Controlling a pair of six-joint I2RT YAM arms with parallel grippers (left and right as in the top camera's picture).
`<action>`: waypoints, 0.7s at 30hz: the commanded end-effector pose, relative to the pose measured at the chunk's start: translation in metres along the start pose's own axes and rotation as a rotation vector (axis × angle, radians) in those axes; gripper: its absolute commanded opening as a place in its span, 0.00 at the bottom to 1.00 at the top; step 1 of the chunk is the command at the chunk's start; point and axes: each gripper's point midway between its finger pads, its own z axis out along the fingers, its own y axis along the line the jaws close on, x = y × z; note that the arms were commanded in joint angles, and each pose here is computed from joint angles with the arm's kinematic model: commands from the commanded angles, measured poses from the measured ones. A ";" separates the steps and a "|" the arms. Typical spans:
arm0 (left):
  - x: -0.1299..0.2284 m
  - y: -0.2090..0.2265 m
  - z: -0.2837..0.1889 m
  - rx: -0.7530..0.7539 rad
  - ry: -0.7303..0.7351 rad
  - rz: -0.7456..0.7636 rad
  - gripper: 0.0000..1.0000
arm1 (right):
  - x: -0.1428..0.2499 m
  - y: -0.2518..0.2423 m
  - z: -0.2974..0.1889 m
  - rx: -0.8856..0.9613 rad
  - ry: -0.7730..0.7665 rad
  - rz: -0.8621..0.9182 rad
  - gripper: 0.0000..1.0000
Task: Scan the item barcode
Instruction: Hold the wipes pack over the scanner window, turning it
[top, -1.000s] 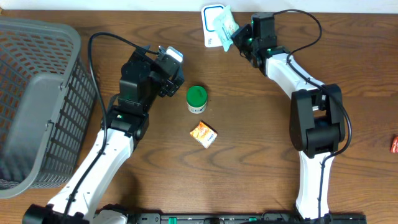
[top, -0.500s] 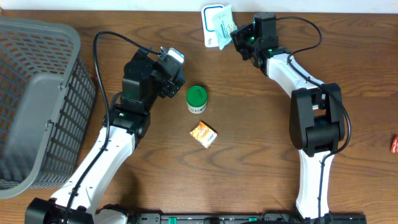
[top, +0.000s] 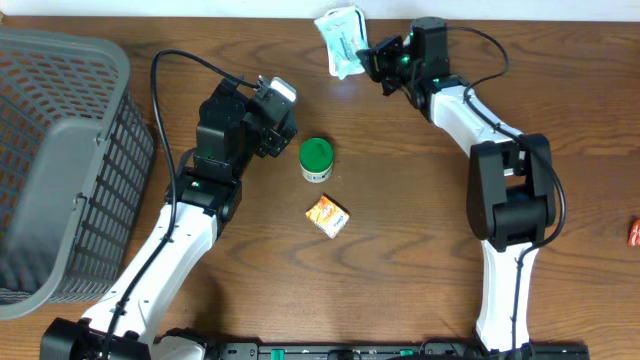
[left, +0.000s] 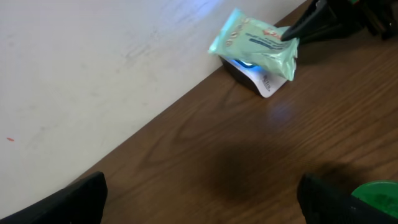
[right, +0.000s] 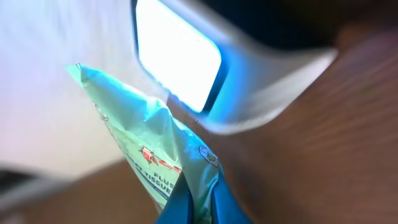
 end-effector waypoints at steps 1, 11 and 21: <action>-0.002 0.006 0.000 -0.020 0.000 0.033 0.98 | 0.028 0.025 -0.023 -0.097 0.273 0.014 0.01; -0.008 0.009 0.000 -0.033 -0.025 0.033 0.98 | 0.083 0.035 -0.101 0.056 0.898 0.560 0.01; -0.012 0.012 -0.001 -0.043 -0.043 0.033 0.98 | 0.073 0.017 -0.109 0.143 0.886 0.779 0.01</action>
